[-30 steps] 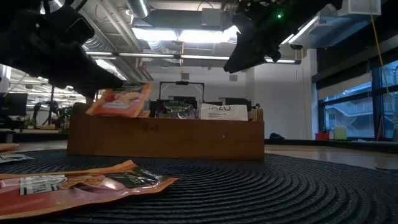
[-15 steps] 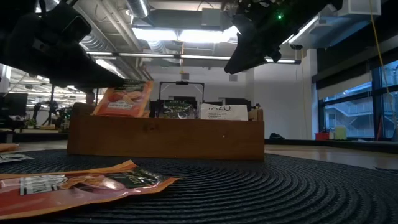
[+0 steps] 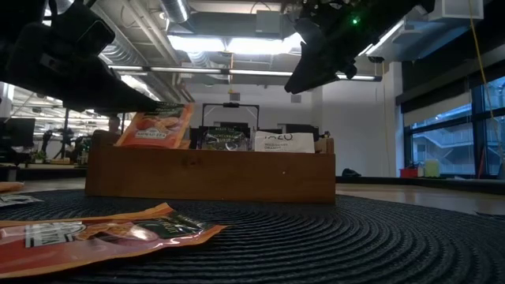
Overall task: Pick & Place Tea
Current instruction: Put the orange tea bag into the left section of the wooden organizer
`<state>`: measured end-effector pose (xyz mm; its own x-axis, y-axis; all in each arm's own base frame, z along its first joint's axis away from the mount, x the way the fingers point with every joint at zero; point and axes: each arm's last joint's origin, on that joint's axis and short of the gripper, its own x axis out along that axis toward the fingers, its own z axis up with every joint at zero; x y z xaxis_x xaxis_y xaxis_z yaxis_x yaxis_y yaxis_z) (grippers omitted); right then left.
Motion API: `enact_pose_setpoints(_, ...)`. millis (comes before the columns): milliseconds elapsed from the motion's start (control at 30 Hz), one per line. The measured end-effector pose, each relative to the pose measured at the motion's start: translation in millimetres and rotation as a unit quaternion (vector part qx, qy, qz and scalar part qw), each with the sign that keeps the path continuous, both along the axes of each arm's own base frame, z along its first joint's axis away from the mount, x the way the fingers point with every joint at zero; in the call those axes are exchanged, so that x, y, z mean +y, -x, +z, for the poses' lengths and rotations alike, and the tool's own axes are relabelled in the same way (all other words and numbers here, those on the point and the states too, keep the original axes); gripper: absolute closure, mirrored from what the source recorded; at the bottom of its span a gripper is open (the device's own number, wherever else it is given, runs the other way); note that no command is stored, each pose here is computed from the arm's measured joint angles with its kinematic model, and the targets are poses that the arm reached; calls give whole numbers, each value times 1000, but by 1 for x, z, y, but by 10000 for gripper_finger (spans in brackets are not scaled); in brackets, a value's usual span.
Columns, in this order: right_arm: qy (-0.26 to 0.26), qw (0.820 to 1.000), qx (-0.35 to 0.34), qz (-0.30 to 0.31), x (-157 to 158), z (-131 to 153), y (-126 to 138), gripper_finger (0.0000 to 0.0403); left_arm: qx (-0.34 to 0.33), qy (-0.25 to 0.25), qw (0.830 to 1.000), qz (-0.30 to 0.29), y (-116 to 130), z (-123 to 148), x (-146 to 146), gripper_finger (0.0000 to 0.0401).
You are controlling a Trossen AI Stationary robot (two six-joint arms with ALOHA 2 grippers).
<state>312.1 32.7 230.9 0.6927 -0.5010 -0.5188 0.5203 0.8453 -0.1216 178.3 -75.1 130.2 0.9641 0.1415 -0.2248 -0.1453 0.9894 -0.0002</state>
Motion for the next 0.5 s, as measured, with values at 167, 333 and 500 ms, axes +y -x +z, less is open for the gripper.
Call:
enact_pose_setpoints(167, 0, 1000, 0, 0, 0, 0, 0, 298, 0, -1, 1000, -6, 1, 0, -2, 399)
enact_pose_setpoints(333, 0, 1000, 0, 0, 0, 0, 0, 298, -6, -26, 1000, 5, 4, 3, -5, 398)
enact_pose_setpoints(500, 0, 1000, 0, 0, 0, 0, 0, 298, -8, -20, 1000, -6, 5, 4, -7, 398)
